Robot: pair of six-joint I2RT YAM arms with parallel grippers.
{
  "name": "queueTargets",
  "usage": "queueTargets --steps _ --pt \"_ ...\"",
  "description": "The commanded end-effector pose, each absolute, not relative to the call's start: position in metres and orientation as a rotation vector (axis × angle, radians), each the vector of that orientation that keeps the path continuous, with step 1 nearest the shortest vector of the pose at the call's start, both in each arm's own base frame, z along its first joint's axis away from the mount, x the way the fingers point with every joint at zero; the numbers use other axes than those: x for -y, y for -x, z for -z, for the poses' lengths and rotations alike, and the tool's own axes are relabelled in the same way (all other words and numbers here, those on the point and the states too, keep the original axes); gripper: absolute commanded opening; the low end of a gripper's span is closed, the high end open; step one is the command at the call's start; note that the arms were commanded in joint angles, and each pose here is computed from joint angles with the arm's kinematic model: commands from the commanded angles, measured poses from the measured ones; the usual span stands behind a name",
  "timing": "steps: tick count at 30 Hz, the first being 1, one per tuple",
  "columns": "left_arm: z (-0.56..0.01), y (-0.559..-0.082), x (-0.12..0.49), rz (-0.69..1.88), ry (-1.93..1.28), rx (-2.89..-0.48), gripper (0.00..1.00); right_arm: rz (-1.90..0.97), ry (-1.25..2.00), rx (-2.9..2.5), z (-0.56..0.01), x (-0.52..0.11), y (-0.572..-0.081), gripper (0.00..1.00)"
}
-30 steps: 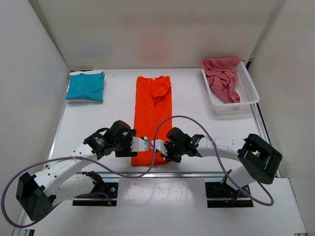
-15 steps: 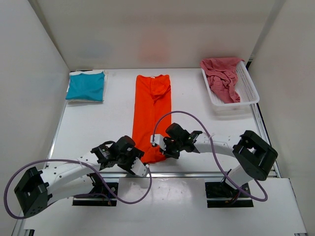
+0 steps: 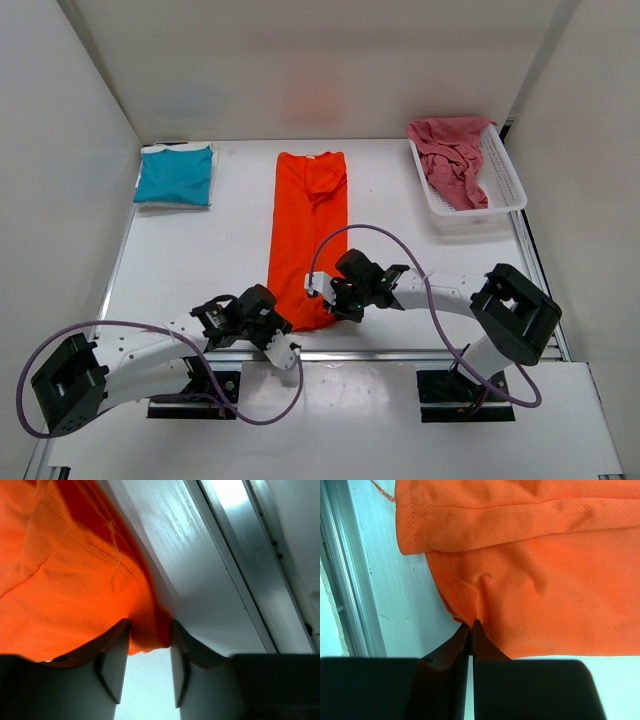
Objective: Fold and stack the t-shirts
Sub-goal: Grab the bottom of the folded rectangular tshirt with both arms
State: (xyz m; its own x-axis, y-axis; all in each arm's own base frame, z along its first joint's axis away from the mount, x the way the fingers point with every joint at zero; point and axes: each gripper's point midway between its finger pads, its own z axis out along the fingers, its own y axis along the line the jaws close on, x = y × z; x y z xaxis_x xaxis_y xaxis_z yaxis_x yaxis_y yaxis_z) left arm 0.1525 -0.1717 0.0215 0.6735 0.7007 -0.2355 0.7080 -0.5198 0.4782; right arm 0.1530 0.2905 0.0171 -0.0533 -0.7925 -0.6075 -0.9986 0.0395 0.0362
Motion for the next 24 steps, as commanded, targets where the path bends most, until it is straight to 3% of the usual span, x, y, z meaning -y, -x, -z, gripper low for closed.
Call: queueTargets --steps 1,5,8,12,18,24 --pt "-0.009 -0.155 0.168 0.016 -2.362 -1.144 0.46 -0.651 1.818 -1.924 -0.015 -0.291 -0.153 0.03" --pt "-0.011 -0.156 0.164 0.01 -2.363 -1.177 0.12 -0.671 1.806 -1.925 -0.02 -0.292 -0.151 0.03" --pt "-0.026 -0.163 0.172 0.008 -2.267 -1.192 0.0 -0.722 1.797 -1.919 -0.03 -0.295 -0.151 0.02" --pt "-0.057 -0.184 0.183 0.036 -2.116 -1.312 0.0 -0.819 1.767 -1.894 -0.061 -0.306 -0.152 0.0" --pt "-0.102 -0.238 0.172 0.132 -1.755 -1.657 0.0 -0.817 1.626 -1.913 -0.098 -0.304 -0.197 0.0" --pt "-0.127 -0.29 0.171 0.207 -1.528 -1.786 0.0 -0.762 1.551 -1.883 -0.125 -0.313 -0.25 0.0"
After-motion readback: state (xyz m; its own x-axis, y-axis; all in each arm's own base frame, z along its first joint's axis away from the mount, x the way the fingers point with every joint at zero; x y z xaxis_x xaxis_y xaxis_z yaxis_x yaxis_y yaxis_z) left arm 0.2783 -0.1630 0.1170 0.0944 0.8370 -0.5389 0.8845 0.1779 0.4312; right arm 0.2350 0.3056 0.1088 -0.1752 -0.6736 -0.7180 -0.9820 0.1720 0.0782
